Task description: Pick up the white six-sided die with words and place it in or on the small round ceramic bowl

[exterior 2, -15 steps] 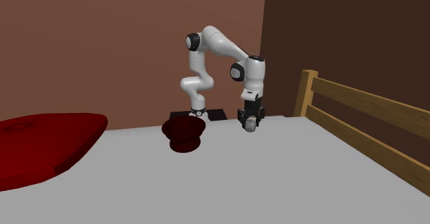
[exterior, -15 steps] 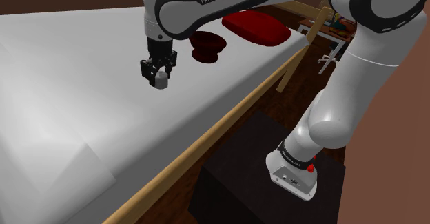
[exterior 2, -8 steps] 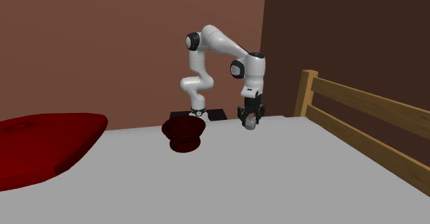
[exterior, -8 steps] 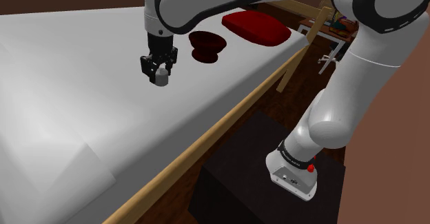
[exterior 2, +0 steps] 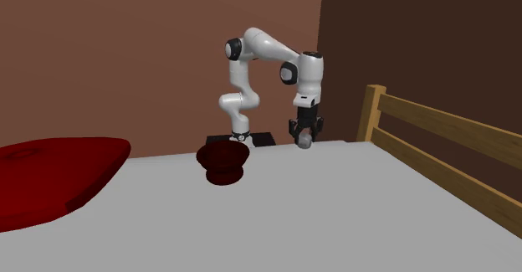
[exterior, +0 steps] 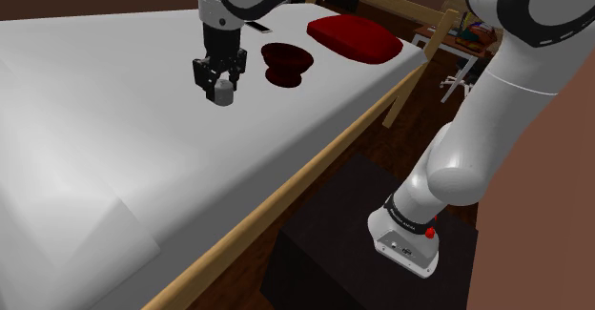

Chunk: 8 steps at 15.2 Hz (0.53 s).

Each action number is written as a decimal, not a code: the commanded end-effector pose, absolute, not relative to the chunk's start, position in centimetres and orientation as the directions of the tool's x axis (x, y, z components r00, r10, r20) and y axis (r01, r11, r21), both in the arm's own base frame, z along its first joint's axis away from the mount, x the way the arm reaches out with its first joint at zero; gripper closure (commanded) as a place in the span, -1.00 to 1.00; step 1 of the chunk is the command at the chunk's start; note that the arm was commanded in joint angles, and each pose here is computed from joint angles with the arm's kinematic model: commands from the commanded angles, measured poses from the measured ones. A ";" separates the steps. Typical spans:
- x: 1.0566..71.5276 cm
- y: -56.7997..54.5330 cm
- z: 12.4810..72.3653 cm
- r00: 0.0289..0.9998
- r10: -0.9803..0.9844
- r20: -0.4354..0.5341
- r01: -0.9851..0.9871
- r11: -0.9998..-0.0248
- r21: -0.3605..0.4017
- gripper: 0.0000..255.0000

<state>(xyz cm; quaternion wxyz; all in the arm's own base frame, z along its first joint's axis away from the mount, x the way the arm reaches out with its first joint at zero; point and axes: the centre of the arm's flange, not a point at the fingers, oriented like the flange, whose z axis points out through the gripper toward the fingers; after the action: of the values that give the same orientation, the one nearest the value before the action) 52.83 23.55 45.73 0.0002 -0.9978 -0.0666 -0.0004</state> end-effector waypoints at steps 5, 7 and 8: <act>52.8 23.6 48.9 0.991 0.133 0.000 0.133 -0.991 0.000 1.00; 52.8 23.6 50.0 0.991 0.133 0.000 0.133 -0.991 0.000 1.00; 52.8 23.6 50.5 0.991 0.133 0.000 0.133 -0.991 0.000 1.00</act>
<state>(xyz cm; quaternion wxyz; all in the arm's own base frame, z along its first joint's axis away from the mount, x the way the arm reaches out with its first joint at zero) 52.81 23.58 49.96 0.0002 -0.9978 -0.0666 -0.0004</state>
